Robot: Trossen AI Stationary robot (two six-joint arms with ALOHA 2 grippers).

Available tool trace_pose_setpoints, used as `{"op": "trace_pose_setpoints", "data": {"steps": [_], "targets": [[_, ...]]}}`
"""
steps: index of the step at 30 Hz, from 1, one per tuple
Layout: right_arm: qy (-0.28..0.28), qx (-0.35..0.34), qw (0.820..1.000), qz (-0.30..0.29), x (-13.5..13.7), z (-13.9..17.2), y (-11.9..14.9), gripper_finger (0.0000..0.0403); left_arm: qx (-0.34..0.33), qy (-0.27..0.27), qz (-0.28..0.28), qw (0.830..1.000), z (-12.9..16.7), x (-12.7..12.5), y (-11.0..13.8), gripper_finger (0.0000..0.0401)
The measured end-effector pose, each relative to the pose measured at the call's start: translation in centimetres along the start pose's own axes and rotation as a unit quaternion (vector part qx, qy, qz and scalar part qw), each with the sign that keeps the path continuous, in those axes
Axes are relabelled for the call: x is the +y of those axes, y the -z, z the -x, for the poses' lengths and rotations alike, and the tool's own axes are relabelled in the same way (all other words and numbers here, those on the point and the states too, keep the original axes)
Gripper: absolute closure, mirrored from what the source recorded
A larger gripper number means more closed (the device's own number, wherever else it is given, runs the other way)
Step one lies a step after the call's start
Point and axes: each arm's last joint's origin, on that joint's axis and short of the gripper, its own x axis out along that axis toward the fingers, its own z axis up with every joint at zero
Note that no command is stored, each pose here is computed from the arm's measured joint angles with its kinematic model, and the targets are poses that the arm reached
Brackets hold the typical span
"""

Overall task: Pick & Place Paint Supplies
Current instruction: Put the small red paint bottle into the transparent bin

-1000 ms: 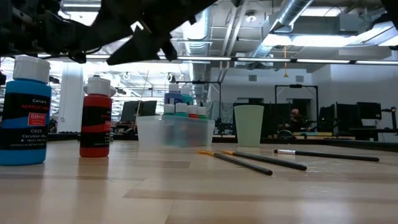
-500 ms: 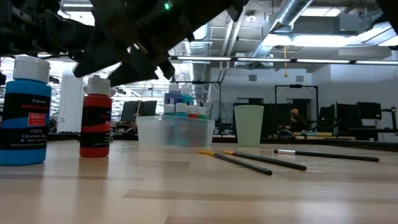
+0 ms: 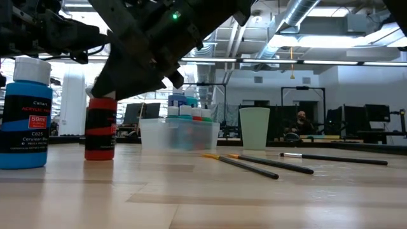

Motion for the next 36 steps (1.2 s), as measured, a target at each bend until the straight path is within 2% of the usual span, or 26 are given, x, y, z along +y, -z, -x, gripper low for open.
{"op": "trace_pose_setpoints", "data": {"steps": [3,4,17,22,28,36], "targets": [[0.003,0.006,1.000,0.001,-0.2,0.0,0.1,0.0309,0.000,0.000,0.000,1.000,0.0,0.0,0.0,0.0400],[0.004,0.010,1.000,0.002,-0.2,0.1,0.1,0.0311,0.000,0.000,0.000,1.000,0.0,0.0,0.0,0.0400],[0.004,0.023,1.000,-0.001,-1.1,0.2,-0.2,0.0310,0.000,0.000,0.000,1.000,0.0,0.0,0.0,0.0400],[0.011,0.024,1.000,-0.002,-2.3,1.4,-1.3,0.0310,0.000,0.000,0.000,1.000,0.0,0.0,0.0,0.0400],[0.021,0.019,0.999,0.016,-3.9,3.8,-3.2,0.0310,0.001,0.000,0.000,1.000,0.0,0.0,0.0,0.0400],[0.032,-0.032,0.999,0.016,-5.6,7.4,-6.3,0.0310,0.001,0.000,0.000,1.000,0.0,0.0,0.0,0.0400]]}}
